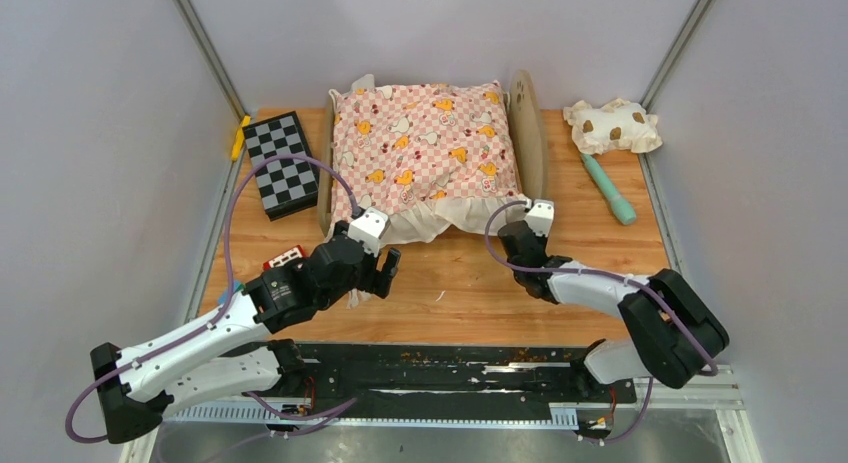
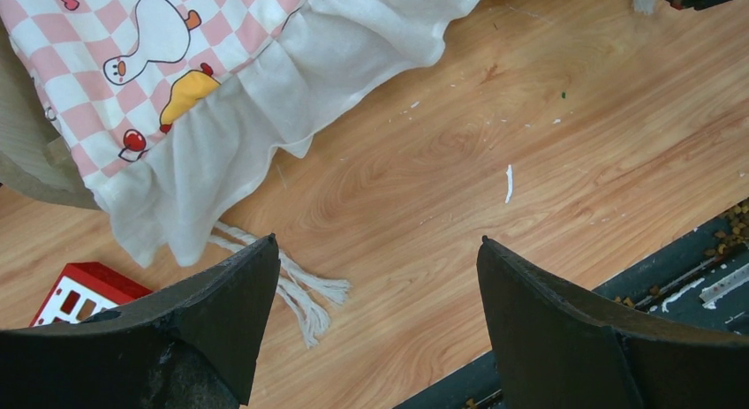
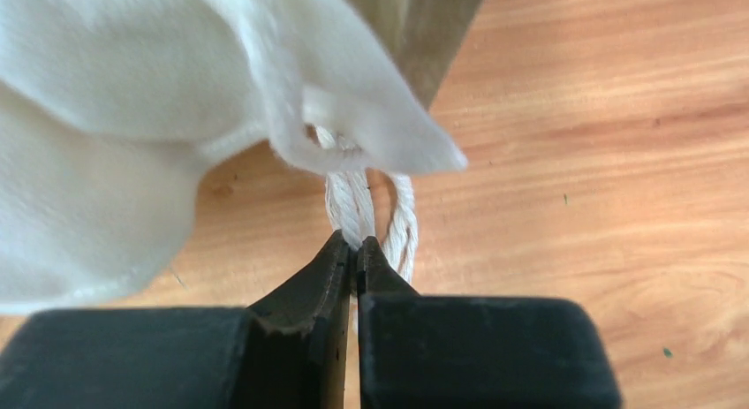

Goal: Set up the pet bed
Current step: Cross the ropes on the bed frame, then tie the ropes to the bed frame.

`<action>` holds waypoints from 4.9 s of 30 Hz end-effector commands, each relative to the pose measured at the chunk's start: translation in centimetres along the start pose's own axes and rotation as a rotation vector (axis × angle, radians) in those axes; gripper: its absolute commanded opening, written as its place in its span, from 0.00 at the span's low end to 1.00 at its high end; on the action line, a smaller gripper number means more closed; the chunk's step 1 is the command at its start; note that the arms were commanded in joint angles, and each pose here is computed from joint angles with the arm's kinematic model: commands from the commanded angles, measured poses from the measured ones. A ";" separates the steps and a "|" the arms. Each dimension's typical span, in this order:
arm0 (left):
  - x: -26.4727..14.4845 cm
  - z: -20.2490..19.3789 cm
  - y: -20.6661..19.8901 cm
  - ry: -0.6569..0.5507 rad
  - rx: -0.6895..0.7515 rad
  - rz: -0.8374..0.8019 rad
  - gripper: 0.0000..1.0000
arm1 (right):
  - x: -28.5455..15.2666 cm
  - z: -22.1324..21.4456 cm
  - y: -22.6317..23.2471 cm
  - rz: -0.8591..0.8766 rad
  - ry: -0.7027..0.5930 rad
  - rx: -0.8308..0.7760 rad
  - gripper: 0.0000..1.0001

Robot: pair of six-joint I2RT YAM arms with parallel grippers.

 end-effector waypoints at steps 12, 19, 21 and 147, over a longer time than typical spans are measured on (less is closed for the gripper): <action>-0.6 0.9 -0.9 -0.038 -0.060 -0.056 0.89 | -5.6 0.2 -1.4 0.126 0.184 -0.056 0.01; -0.8 0.8 -0.9 -0.035 -0.066 -0.062 0.89 | -7.8 1.7 -1.9 0.179 0.183 -0.082 0.02; -0.8 0.8 -1.0 -0.035 -0.068 -0.065 0.89 | -8.5 2.4 -2.1 0.193 0.174 -0.089 0.04; -0.7 -0.5 -0.2 -0.019 -0.064 -0.047 0.91 | 0.6 4.4 -2.9 0.194 -0.176 0.126 0.24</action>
Point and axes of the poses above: each gripper's point midway between its finger pads, its own x axis out along the fingers, its own y axis along the line the jaws close on, z = x × y, the point moved 3 cm from there along -x, back along the fingers, and after that the axes turned 12 degrees about -x, right-handed, at the moved point
